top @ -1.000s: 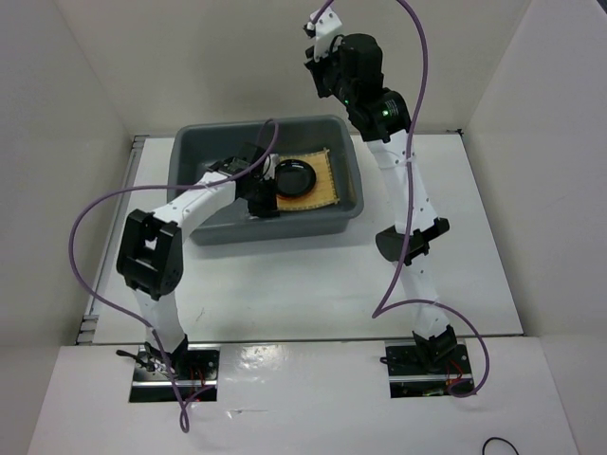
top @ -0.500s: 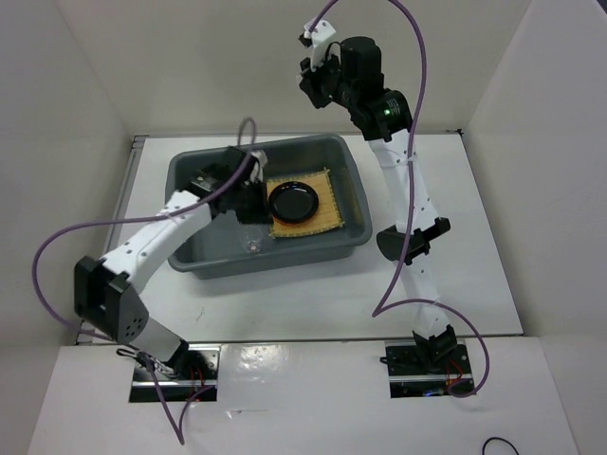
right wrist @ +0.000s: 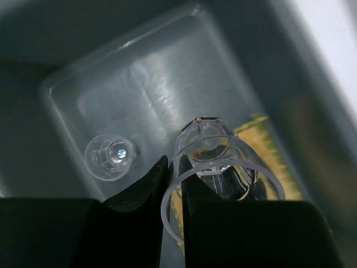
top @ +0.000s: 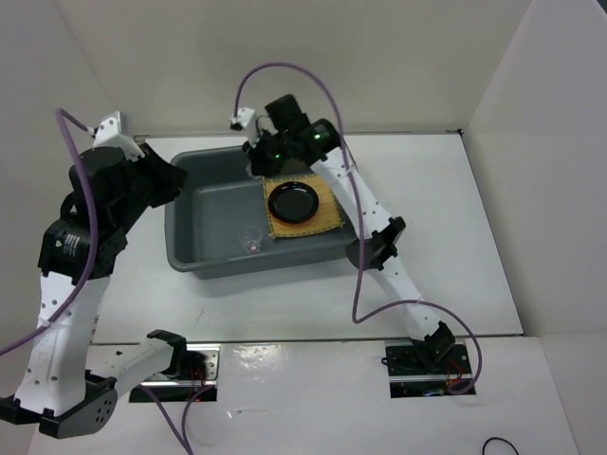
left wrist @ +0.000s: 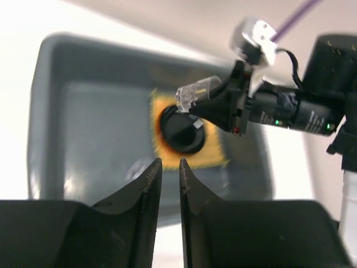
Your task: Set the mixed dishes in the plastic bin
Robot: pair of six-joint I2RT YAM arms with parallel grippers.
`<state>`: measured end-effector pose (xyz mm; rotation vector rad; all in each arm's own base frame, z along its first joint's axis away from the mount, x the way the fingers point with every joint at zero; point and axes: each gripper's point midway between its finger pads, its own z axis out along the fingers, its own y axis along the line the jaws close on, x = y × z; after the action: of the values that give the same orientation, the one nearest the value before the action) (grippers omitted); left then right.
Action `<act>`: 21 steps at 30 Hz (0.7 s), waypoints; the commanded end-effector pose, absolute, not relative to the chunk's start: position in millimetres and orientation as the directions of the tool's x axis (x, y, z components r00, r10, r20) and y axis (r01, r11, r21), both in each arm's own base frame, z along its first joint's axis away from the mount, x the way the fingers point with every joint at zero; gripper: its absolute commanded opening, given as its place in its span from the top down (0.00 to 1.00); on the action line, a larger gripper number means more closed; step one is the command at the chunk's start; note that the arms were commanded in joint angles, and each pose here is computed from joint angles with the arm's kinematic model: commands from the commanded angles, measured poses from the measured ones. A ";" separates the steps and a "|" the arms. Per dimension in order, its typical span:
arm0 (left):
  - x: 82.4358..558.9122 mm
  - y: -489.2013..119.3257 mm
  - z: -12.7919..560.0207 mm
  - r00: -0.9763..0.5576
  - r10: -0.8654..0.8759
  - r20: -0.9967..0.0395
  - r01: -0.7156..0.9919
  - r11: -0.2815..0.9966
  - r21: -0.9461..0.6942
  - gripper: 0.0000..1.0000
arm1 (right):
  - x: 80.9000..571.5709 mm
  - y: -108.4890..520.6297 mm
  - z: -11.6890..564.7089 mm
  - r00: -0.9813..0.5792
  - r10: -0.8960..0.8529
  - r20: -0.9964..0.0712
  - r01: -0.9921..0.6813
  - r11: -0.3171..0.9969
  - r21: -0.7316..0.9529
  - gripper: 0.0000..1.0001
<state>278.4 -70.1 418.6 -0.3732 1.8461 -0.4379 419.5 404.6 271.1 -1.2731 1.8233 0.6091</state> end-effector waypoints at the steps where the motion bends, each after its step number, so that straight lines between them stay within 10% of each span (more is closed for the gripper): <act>1: 274.9 -59.1 355.5 -0.449 -0.413 -0.792 -0.145 0.909 -0.392 0.73 | 404.2 418.5 237.7 -0.146 -0.607 -0.781 -0.949 0.309 -0.063 1.00; 21: 236.9 -26.6 319.0 -0.529 -0.380 -0.759 -0.243 0.925 -0.293 0.63 | 419.5 457.1 66.9 -0.141 -0.785 -0.604 -0.955 0.268 -0.125 0.85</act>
<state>240.1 -32.3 318.2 -0.4593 2.1500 -0.2243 404.6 447.9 61.4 -1.5945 2.0450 0.4300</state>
